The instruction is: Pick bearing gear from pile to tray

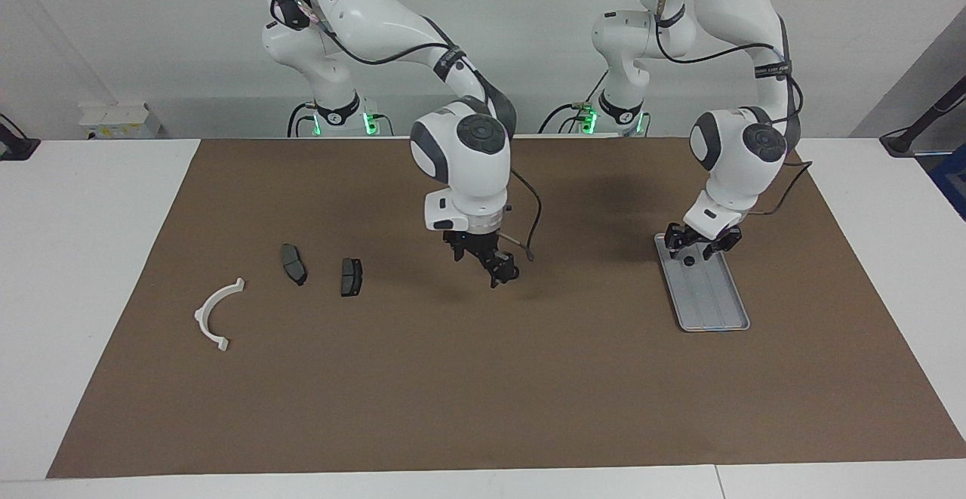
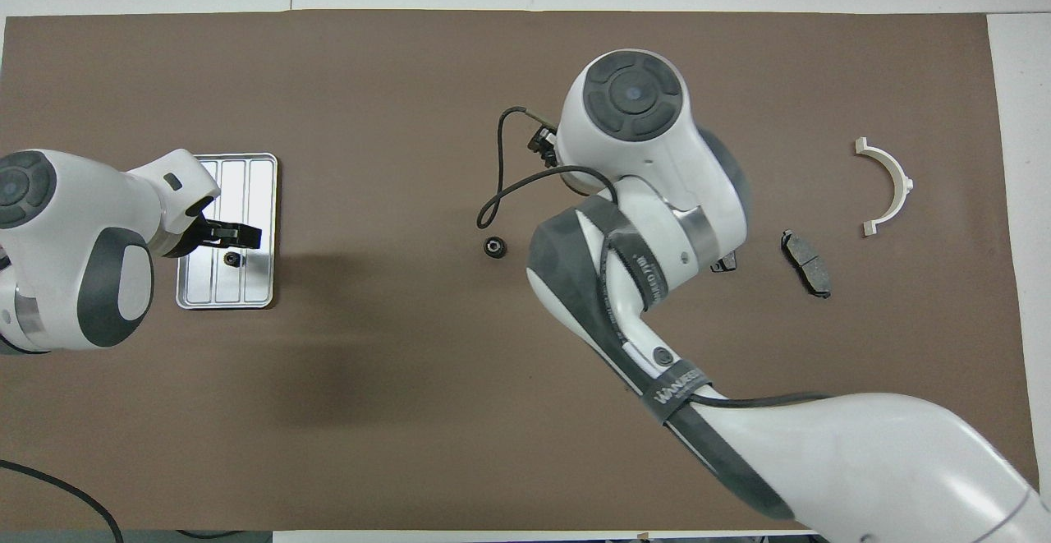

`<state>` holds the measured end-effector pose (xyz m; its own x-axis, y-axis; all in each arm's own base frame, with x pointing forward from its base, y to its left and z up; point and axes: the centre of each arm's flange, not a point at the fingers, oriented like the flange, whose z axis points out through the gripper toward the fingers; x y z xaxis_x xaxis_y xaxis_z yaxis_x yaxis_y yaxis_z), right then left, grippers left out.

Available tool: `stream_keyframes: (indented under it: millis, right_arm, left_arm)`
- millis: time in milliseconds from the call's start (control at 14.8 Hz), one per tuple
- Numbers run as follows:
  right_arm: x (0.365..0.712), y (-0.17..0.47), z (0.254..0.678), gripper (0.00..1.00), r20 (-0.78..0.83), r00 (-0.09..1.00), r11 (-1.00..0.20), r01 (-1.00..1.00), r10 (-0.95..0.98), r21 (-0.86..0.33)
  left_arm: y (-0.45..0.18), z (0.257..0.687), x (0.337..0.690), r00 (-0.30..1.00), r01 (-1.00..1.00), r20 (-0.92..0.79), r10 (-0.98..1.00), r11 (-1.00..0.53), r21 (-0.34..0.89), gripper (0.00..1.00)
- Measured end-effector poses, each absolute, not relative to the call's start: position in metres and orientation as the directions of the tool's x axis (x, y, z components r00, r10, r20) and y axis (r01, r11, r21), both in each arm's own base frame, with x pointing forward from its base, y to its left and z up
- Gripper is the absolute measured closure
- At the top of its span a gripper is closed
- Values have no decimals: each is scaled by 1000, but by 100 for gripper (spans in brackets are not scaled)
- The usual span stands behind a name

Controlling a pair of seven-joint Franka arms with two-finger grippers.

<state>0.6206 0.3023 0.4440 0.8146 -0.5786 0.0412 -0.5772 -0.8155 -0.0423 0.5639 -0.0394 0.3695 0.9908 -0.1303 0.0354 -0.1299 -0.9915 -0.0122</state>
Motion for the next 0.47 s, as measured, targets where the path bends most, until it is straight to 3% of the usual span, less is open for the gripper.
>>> stream_keyframes:
  millis: [203,474]
  right_arm:
    - [632,226,483,0,31,916,-916,-400,-400,-12]
    - [644,132,507,0,17,990,-990,-140,-140,14]
  left_arm:
    - [-120,398,568,996,23,85,24,-1000,10,4]
    - [-242,392,532,985,146,88,148,-989,35,0]
